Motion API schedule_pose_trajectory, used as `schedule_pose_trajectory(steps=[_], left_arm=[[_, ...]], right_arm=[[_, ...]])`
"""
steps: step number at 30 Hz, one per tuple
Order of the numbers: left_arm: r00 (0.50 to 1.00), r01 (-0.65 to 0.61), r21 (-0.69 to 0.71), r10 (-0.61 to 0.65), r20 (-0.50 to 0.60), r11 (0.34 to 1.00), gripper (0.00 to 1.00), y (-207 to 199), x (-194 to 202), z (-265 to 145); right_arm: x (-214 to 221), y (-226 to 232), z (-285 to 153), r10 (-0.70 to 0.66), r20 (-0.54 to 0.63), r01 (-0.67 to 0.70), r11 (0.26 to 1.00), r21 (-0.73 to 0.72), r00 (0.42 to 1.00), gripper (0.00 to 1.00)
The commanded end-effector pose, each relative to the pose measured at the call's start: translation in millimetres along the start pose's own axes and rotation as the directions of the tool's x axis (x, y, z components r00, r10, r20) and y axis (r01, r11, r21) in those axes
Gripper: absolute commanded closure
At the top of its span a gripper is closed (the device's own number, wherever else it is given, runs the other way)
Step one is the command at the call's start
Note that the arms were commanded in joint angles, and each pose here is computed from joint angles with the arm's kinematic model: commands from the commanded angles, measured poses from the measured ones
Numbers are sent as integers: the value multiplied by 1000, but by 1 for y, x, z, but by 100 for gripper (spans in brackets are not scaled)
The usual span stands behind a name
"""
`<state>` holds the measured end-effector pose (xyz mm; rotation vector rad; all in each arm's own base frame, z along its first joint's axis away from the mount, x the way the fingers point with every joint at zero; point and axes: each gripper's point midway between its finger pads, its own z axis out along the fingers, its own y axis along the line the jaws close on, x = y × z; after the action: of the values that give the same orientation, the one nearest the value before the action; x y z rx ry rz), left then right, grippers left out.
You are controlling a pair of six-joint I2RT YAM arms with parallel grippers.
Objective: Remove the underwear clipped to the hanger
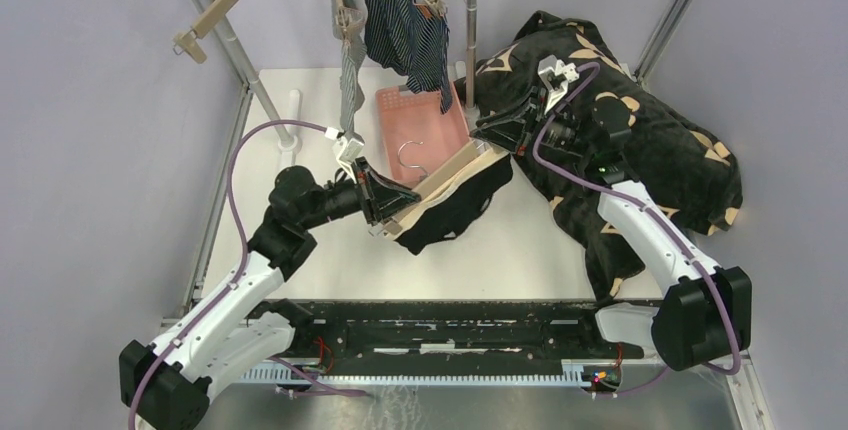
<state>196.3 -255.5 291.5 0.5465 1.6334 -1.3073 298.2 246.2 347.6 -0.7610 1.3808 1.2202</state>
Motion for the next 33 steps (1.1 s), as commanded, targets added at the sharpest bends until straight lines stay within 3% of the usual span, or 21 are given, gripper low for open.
schedule_pose_trajectory(steps=[1, 4, 5, 6, 8, 10, 13, 18, 23, 28, 33], left_arm=[[988, -86, 63, 77, 130, 994, 97, -18, -40, 7], [988, -92, 79, 81, 131, 993, 97, -21, -44, 10], [987, -97, 82, 85, 135, 992, 97, -22, -47, 11], [986, -105, 85, 92, 138, 991, 97, -24, -49, 11], [983, -126, 77, 114, 144, 989, 97, -25, -55, 10], [979, -148, 70, 136, 155, 987, 97, -28, -62, 10], [972, -175, 88, 157, 177, 981, 97, -38, -73, 8], [970, -183, 100, 163, 181, 978, 97, -45, -78, 5], [968, -184, 79, 167, 188, 980, 97, -42, -77, 3], [956, -180, 92, 152, 252, 979, 97, -42, -82, 4], [956, -140, 145, 96, 275, 979, 97, -42, -82, 12]], right_arm=[[-9, 48, -2, -18, 6, 19, 989, -149, 1000, 99], [-8, 50, -3, -14, -8, 12, 989, -147, 1000, 99], [-9, 51, -4, -14, -11, 12, 989, -148, 1000, 88], [-8, 51, -4, -14, -20, 11, 988, -151, 1000, 70], [-6, 53, -6, -21, -30, 16, 987, -158, 999, 50], [-4, 53, -7, -29, -37, 23, 988, -151, 999, 46], [-2, 47, -7, -33, -41, 28, 993, -111, 999, 29], [-10, 17, -9, -44, 16, 42, 995, 93, 999, 28], [-31, -5, -25, -106, 135, 61, 951, 302, 985, 26], [-38, 12, -27, -99, 211, 45, 968, 246, 973, 25], [-43, 23, -17, -21, 268, -15, 991, 131, 963, 31]])
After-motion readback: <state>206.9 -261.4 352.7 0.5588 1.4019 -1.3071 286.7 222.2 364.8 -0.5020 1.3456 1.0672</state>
